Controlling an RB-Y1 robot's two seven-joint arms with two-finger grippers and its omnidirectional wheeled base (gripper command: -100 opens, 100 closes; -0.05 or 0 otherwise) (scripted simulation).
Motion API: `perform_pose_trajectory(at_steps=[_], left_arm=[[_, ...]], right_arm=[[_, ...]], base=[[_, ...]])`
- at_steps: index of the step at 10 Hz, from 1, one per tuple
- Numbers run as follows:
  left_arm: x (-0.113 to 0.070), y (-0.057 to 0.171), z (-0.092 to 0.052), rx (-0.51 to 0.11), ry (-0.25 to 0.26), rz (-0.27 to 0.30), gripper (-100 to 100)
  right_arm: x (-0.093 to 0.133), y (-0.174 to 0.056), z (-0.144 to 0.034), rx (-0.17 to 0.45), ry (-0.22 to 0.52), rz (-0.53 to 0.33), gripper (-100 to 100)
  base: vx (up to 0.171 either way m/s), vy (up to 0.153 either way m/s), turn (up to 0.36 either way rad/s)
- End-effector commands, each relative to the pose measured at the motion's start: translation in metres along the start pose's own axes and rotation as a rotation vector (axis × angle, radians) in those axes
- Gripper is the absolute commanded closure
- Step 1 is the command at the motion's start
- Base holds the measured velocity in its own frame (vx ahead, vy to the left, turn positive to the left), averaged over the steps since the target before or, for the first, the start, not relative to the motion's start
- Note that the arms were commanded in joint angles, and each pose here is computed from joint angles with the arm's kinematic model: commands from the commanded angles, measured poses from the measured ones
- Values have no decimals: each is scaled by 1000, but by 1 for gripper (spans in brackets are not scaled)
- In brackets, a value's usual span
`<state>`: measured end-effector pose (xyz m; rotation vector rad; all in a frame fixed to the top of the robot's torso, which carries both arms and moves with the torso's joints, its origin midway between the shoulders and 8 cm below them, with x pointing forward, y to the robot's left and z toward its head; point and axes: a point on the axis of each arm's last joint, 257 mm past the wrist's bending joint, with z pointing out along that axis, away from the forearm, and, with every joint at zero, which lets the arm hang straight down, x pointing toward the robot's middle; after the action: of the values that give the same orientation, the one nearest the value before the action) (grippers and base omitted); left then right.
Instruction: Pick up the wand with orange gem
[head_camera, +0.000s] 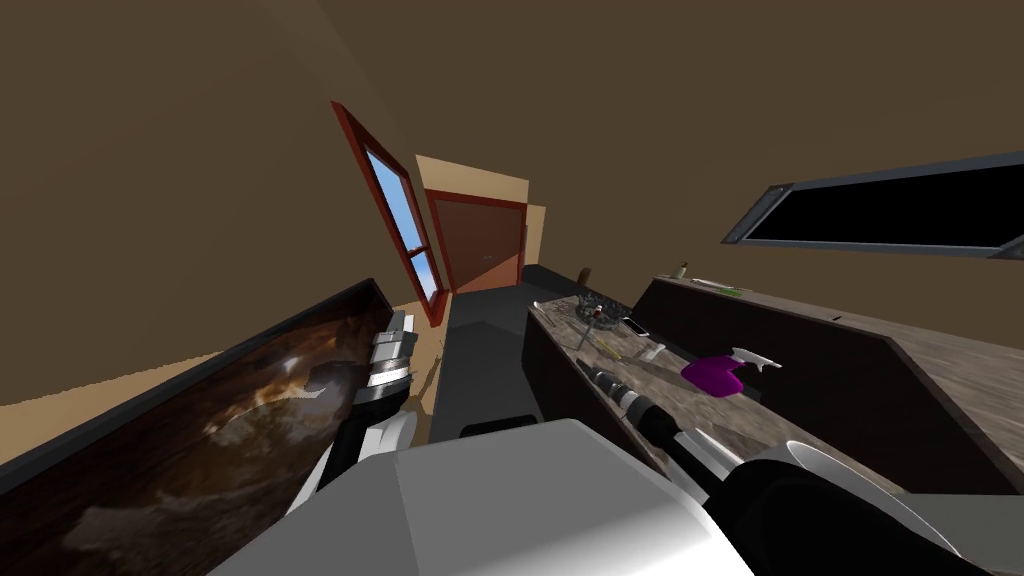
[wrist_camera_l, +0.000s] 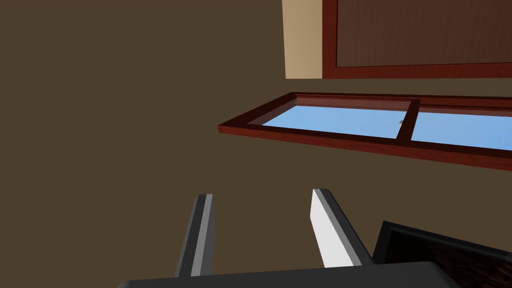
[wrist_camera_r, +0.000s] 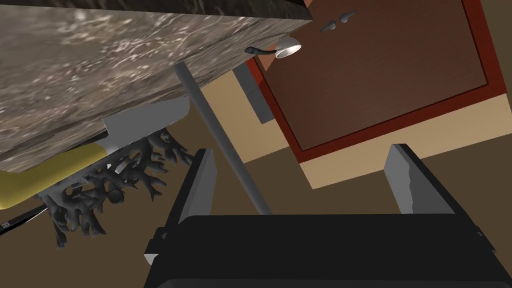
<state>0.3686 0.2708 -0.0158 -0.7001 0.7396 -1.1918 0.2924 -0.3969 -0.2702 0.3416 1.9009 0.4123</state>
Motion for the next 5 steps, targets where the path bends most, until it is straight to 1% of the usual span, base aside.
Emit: perform_pose_trajectory(at_steps=[1, 5], left_arm=[[0, 0, 0, 0, 0, 0, 0], [0, 0, 0, 0, 0, 0, 0]], right_arm=[[-6, -10, 1, 22, 16, -64, -100], [-32, -32, 8, 67, 30, -226, -100]], base=[[21, -4, 51], [24, -6, 40]])
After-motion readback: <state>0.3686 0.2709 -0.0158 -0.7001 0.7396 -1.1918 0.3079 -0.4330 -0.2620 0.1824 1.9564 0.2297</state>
